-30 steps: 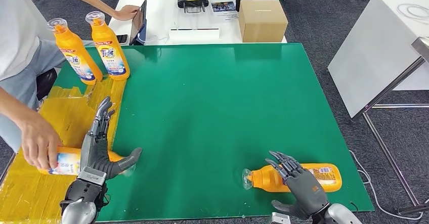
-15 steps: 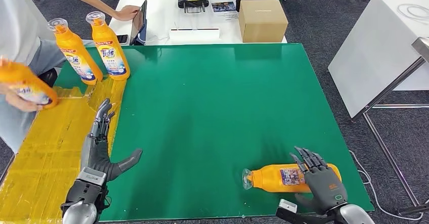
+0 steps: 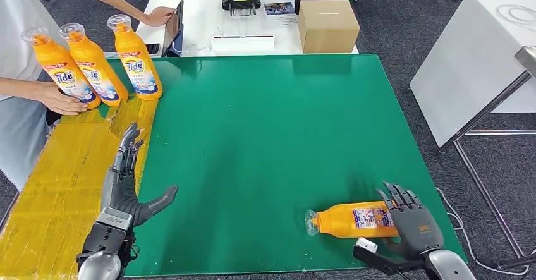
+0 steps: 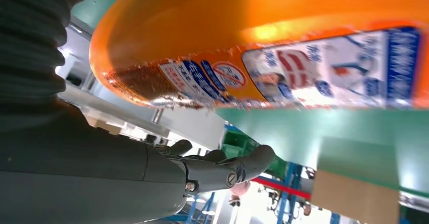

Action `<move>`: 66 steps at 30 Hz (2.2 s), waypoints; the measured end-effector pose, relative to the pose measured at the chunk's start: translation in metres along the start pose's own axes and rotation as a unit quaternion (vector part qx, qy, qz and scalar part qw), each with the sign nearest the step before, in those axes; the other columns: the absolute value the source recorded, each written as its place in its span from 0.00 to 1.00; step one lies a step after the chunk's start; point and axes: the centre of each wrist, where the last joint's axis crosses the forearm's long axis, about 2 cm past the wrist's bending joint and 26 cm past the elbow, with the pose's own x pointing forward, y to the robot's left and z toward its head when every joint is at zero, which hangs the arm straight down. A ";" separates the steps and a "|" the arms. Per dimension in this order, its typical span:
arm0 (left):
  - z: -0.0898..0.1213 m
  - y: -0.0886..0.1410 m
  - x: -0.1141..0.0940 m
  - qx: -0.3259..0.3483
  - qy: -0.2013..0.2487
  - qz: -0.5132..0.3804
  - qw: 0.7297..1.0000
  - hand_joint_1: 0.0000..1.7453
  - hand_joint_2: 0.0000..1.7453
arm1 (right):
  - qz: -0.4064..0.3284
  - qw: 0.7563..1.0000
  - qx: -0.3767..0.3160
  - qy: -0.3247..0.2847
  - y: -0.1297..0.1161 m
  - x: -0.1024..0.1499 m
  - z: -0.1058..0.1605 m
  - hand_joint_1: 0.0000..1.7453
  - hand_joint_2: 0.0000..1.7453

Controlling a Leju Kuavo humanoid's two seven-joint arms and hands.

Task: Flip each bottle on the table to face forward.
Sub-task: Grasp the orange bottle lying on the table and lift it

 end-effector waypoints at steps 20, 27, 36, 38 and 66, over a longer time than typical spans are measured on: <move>-0.002 -0.001 0.000 0.002 0.001 0.009 1.000 0.00 1.00 | -0.003 0.996 0.070 0.047 0.017 -0.022 -0.018 1.00 1.00; -0.002 -0.001 0.000 0.001 0.002 0.011 1.000 0.00 1.00 | -0.001 0.999 0.022 0.041 0.018 -0.013 -0.023 1.00 1.00; -0.005 -0.009 0.004 -0.031 0.004 -0.001 1.000 0.00 1.00 | -0.001 0.999 -0.036 0.032 0.018 0.013 -0.030 1.00 1.00; -0.007 -0.012 0.005 -0.037 0.001 0.000 0.999 0.00 1.00 | -0.009 0.999 -0.044 0.031 0.017 0.019 -0.032 1.00 1.00; -0.012 -0.071 0.016 -0.198 0.028 0.178 0.964 0.00 1.00 | -0.610 0.759 -0.197 -0.111 -0.017 0.132 -0.065 1.00 1.00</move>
